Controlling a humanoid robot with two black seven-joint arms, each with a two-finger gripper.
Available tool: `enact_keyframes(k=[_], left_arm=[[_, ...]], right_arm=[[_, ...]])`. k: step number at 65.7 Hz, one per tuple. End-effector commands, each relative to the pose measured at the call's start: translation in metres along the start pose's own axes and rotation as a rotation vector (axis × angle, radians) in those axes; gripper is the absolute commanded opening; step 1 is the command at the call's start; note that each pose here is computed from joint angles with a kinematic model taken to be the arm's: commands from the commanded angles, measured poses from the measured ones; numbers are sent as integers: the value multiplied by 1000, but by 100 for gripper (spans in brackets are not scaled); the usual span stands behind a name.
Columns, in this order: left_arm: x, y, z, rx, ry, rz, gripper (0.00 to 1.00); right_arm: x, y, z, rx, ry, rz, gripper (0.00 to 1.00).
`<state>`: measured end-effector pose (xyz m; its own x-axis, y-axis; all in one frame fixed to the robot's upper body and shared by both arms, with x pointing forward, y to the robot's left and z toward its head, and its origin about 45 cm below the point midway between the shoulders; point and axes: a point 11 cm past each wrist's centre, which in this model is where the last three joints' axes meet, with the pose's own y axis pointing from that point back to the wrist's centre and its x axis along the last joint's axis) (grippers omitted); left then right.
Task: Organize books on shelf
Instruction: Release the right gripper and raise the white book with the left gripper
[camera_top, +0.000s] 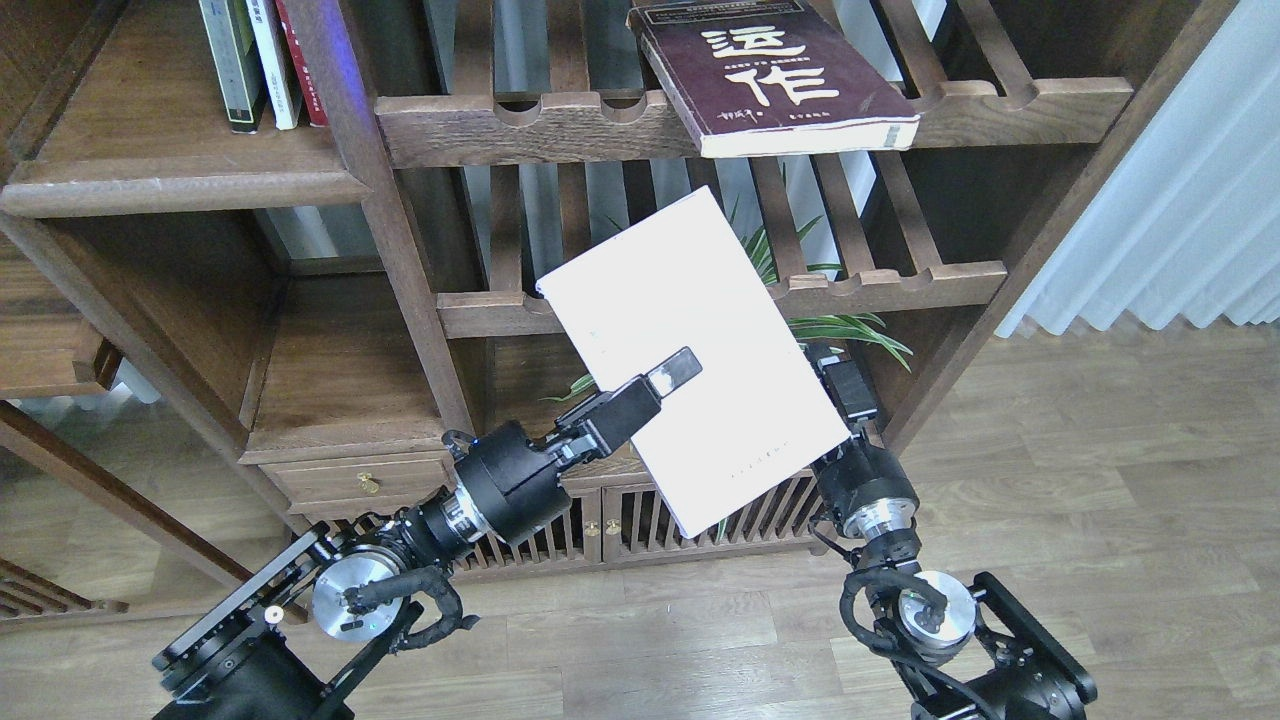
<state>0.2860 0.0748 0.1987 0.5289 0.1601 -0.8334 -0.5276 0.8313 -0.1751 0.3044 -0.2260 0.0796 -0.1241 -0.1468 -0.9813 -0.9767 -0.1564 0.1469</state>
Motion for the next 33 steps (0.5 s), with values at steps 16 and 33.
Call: enact_keyframes(k=[16,33], left_arm=[[-7,-9,36,-30,-63,-26,0],[-42,-38,90,-90,-170,-132,0]], right_arm=[[-4,-3,1,-5,5,-8,98],[-4,-3,1,-5,5,-8,98]])
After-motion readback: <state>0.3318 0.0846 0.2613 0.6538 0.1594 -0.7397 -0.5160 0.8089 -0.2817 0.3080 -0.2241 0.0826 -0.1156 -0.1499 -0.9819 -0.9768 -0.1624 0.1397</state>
